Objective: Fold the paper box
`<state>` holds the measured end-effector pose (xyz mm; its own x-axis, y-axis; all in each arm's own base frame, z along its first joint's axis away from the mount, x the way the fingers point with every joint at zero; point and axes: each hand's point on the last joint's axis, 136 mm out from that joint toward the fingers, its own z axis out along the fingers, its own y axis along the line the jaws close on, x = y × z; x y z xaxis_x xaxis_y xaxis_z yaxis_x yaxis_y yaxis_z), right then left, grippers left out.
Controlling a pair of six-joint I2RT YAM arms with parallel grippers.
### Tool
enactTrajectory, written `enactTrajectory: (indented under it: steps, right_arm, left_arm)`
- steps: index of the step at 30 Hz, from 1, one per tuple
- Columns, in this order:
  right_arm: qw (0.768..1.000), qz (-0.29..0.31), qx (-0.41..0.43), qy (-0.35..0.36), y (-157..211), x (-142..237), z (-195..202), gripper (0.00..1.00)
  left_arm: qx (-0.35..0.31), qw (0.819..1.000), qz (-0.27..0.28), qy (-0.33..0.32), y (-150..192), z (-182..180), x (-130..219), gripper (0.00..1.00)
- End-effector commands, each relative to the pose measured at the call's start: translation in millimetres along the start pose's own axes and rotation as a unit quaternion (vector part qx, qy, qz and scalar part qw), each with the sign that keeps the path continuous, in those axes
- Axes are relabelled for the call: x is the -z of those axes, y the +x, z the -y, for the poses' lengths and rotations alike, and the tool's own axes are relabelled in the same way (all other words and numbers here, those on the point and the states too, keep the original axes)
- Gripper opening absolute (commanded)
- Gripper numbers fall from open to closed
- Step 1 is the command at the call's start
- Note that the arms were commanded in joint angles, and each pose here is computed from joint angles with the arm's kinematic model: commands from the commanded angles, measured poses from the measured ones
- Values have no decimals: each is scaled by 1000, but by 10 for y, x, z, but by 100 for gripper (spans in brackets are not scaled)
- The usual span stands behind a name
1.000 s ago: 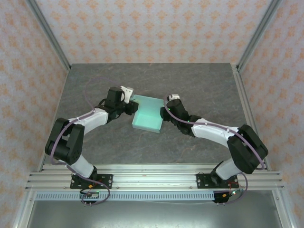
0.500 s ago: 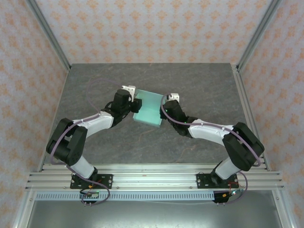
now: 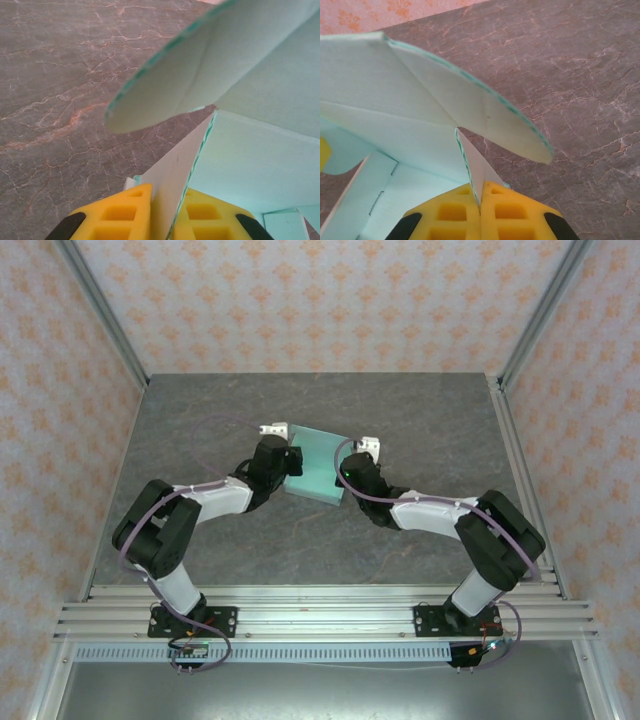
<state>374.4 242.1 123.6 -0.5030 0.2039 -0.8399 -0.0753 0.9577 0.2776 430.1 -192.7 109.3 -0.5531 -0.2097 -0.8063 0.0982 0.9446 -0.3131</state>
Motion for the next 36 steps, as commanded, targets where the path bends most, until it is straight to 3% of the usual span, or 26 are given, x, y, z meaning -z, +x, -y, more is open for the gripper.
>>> enactTrajectory:
  steps: [1,13,36]
  right_arm:
    - [1000,28,-6,-12,-117,27,-87,6]
    - [1000,29,-3,11,-16,-138,-38,4]
    - [999,13,-39,-3,456,-243,116,1]
  left_arm:
    - [24,999,29,16,-65,99,6,12]
    - [30,999,35,13,83,132,-37,1]
    - [1,999,47,3,433,-52,88,0]
